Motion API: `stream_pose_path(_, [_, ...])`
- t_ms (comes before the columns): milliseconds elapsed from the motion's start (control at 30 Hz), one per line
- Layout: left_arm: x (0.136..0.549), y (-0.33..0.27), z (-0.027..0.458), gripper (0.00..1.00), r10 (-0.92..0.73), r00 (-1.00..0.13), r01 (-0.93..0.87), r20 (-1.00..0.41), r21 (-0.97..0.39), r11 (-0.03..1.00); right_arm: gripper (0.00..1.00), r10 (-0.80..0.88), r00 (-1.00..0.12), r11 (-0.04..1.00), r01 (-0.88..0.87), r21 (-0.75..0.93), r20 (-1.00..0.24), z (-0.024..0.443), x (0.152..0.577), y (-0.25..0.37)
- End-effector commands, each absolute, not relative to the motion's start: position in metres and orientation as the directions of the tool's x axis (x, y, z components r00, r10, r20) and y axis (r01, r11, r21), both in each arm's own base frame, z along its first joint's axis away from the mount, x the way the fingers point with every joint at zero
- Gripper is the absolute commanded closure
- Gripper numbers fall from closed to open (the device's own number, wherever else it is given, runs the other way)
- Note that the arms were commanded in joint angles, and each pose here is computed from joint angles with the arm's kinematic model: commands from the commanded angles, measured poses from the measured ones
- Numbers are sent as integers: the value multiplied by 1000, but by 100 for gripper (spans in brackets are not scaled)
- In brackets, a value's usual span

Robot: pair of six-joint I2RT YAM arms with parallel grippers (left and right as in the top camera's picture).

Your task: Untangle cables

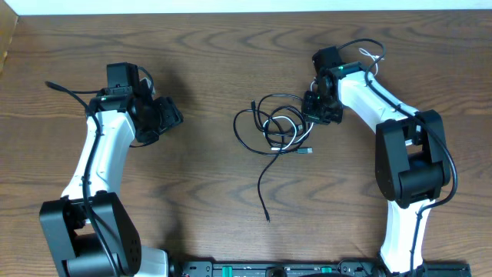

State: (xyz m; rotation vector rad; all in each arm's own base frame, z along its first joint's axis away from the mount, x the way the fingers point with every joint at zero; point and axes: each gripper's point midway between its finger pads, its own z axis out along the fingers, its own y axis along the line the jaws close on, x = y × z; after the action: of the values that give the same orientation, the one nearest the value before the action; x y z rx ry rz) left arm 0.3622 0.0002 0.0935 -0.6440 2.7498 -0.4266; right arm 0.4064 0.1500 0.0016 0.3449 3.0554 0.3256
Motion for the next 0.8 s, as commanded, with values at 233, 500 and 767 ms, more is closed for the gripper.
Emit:
stream_pose_path(233, [360,2,87,33,-460,-867,-383,-193,-335,861,99,138,-989,919,111,378,-45,40,408,173])
stream_pose_path(500, [360,2,87,33,-461,-866,-383,-193,-335,861,99,90,-953,899,-48,435,-291,142,414,181])
stream_pose_path(767, [360,2,87,33,-461,-866,-383,-193,-335,861,99,29,-778,859,-301,413,-627,268,404,181])
